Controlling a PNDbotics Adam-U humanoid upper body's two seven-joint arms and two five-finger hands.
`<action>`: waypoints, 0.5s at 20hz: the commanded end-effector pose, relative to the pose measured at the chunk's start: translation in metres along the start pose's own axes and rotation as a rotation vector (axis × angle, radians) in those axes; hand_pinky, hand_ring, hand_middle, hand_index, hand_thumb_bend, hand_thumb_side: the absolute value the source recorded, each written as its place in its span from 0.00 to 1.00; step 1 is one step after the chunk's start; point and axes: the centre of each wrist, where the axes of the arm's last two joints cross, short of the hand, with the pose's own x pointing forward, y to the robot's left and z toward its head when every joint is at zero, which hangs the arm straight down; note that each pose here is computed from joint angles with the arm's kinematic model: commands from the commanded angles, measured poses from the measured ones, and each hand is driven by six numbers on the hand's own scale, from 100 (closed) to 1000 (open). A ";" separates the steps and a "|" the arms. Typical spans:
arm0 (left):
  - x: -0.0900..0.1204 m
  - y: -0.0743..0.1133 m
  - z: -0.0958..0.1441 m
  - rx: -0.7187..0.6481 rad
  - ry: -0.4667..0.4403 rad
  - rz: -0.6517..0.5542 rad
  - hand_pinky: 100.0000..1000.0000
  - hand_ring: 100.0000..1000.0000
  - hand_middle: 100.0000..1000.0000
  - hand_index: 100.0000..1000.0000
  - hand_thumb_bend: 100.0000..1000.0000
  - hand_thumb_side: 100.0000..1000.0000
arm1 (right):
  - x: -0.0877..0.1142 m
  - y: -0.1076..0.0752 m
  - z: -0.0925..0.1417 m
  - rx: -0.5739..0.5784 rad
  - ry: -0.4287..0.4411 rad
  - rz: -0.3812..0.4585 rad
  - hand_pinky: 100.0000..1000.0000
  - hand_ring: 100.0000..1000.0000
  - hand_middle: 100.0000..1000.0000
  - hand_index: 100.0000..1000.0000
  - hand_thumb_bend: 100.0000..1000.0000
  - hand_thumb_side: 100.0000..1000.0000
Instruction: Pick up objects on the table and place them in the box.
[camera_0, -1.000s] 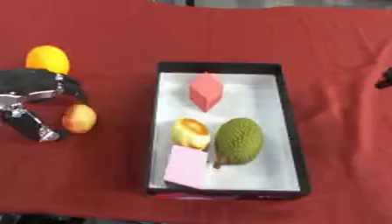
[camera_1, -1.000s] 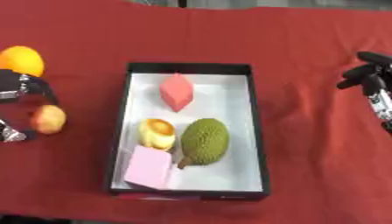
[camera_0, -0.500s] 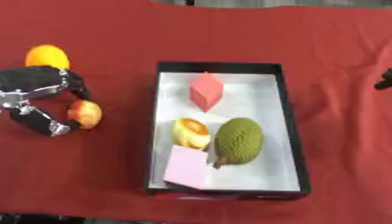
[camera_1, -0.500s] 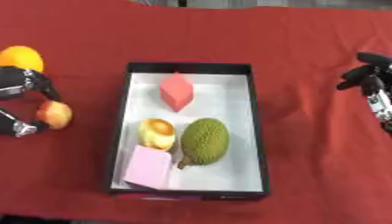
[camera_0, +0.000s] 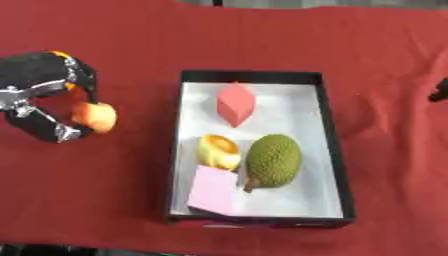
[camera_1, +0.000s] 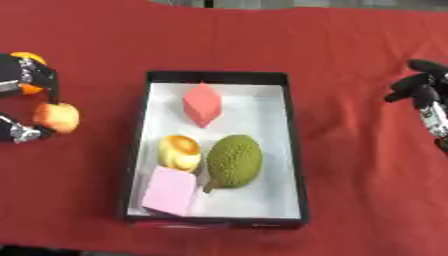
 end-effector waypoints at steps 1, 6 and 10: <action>0.025 0.038 -0.007 0.114 -0.107 -0.038 0.66 0.61 0.52 0.39 0.20 0.00 | 0.010 -0.006 -0.004 0.014 -0.028 0.020 0.97 0.60 0.59 0.84 0.00 0.47; 0.068 0.064 -0.044 0.153 -0.305 -0.021 0.66 0.60 0.51 0.39 0.15 0.00 | 0.012 -0.009 -0.006 0.013 -0.041 0.010 0.97 0.60 0.59 0.84 0.00 0.47; 0.083 0.065 -0.071 0.119 -0.369 -0.018 0.66 0.60 0.51 0.39 0.15 0.00 | 0.013 -0.010 -0.008 0.017 -0.051 0.003 0.97 0.60 0.59 0.84 0.00 0.47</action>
